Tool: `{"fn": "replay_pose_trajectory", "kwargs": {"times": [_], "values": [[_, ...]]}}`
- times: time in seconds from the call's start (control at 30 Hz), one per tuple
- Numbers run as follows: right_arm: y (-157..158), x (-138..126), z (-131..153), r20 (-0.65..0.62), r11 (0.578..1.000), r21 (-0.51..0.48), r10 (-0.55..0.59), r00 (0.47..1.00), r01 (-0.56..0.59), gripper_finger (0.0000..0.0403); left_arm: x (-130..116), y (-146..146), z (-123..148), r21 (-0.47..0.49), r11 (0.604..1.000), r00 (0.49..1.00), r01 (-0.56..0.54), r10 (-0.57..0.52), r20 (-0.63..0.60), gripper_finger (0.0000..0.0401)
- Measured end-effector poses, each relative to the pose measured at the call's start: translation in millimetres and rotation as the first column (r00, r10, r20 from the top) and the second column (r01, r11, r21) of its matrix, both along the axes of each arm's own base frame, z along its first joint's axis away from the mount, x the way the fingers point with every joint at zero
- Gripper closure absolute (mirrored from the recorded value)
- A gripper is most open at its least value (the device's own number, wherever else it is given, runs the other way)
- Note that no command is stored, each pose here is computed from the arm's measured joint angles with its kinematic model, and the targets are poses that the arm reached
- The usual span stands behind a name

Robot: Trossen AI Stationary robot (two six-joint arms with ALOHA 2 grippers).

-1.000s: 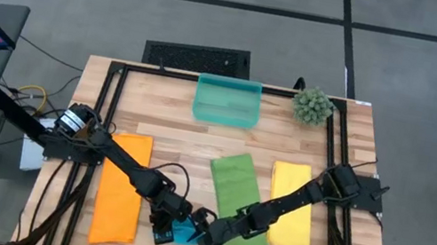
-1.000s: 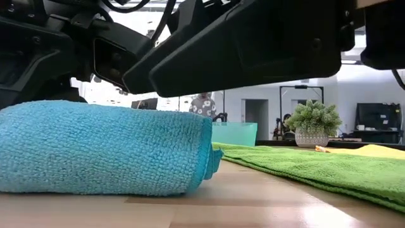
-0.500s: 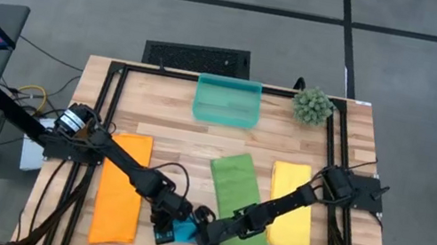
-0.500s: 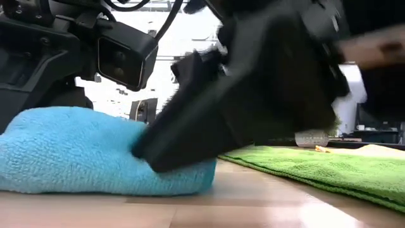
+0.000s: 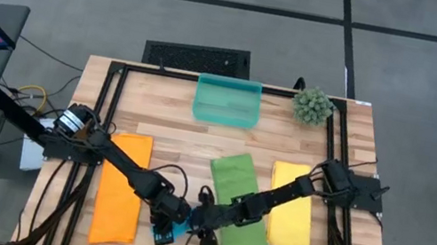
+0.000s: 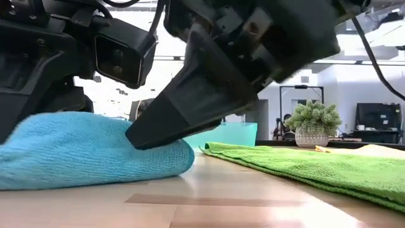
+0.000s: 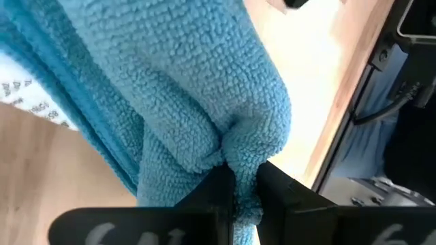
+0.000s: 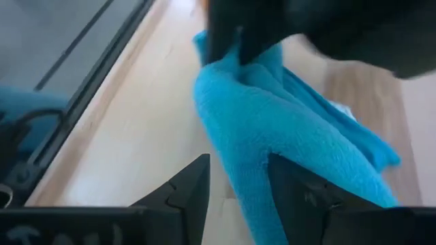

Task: Roll microfiber towels into tight, uniform cylinder then place into a basket
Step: Roll the blue towel

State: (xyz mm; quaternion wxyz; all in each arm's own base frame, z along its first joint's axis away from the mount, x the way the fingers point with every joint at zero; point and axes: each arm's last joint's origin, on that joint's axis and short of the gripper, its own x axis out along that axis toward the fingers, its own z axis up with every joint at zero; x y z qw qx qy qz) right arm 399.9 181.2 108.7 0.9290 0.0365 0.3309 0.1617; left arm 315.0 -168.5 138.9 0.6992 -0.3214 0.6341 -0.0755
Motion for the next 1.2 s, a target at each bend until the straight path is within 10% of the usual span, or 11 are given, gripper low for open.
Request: {"fn": "replay_pose_trajectory", "kwargs": {"times": [0.63, 1.2], "values": [[-18, 6, -2, -0.101, 0.980, 0.119, -0.151, 0.983, 0.162, 0.0227, -4, -7, 1, 0.050, 0.998, 0.999, 0.035, -0.037, 0.039, 0.0239], [-23, 6, -4, -0.142, 0.966, 0.145, -0.194, 0.971, 0.214, 0.0227, -34, -23, 50, 0.228, 0.972, 0.965, 0.057, -0.113, 0.238, 0.0250]]}}
